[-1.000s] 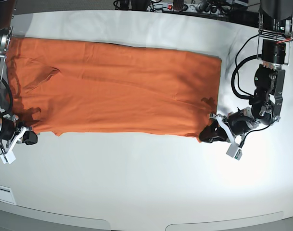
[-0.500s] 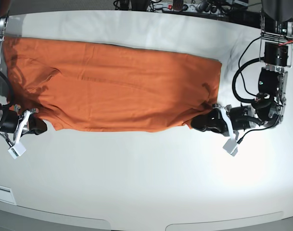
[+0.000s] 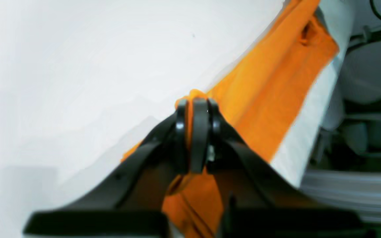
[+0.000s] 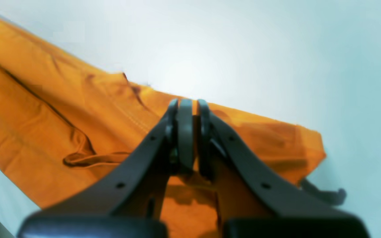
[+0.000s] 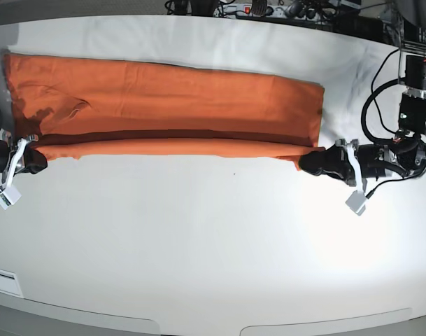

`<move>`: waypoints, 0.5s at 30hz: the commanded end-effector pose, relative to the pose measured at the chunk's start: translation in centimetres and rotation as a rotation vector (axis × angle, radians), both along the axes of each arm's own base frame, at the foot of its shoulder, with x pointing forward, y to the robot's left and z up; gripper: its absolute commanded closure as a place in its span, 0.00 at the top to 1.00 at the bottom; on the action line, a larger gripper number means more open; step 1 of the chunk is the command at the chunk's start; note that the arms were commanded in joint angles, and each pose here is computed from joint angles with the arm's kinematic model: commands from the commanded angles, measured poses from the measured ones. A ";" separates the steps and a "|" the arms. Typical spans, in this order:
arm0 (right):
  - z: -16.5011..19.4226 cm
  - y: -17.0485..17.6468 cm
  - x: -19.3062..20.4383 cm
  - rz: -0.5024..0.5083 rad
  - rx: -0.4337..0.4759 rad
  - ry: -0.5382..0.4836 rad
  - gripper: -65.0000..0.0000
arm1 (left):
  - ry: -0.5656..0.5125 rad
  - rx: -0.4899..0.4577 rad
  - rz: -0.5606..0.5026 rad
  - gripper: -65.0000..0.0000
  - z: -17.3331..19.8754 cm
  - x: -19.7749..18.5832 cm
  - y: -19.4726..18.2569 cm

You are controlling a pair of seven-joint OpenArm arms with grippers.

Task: Fold the T-shirt properly
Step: 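Lift the hem with both grippers and fold it over toward the collar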

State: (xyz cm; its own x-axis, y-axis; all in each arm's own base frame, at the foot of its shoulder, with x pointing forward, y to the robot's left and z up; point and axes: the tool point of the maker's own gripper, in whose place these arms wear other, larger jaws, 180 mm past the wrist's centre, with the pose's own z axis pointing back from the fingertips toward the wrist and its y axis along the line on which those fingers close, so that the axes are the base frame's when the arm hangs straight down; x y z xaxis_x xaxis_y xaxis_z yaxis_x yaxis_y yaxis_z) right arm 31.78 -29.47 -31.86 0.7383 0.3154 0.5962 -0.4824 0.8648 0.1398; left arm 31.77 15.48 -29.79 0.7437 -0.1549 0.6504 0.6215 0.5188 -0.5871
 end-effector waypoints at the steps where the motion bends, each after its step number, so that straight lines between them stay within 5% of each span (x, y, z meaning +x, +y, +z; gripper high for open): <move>1: 1.8 -0.9 0.7 0.000 -0.018 -0.038 0.00 | -0.034 0.017 -0.022 0.00 1.3 0.3 0.5; 6: 1.4 0.1 -0.7 0.028 0.033 0.045 0.00 | 0.001 0.099 -0.119 0.00 0.5 -1.4 0.4; 15: 0.4 -0.4 -2.2 0.046 -0.012 0.134 0.00 | 0.072 0.091 -0.067 0.00 0.4 -1.4 0.4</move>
State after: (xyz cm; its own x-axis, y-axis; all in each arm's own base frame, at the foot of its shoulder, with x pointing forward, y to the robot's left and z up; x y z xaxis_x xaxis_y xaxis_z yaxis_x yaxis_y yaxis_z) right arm 28.65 -29.09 -33.18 0.8176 0.3503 0.4569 -0.4895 0.8407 0.2314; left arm 29.78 15.47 -30.83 0.7974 -0.2607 0.5443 0.5886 0.5351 -0.6060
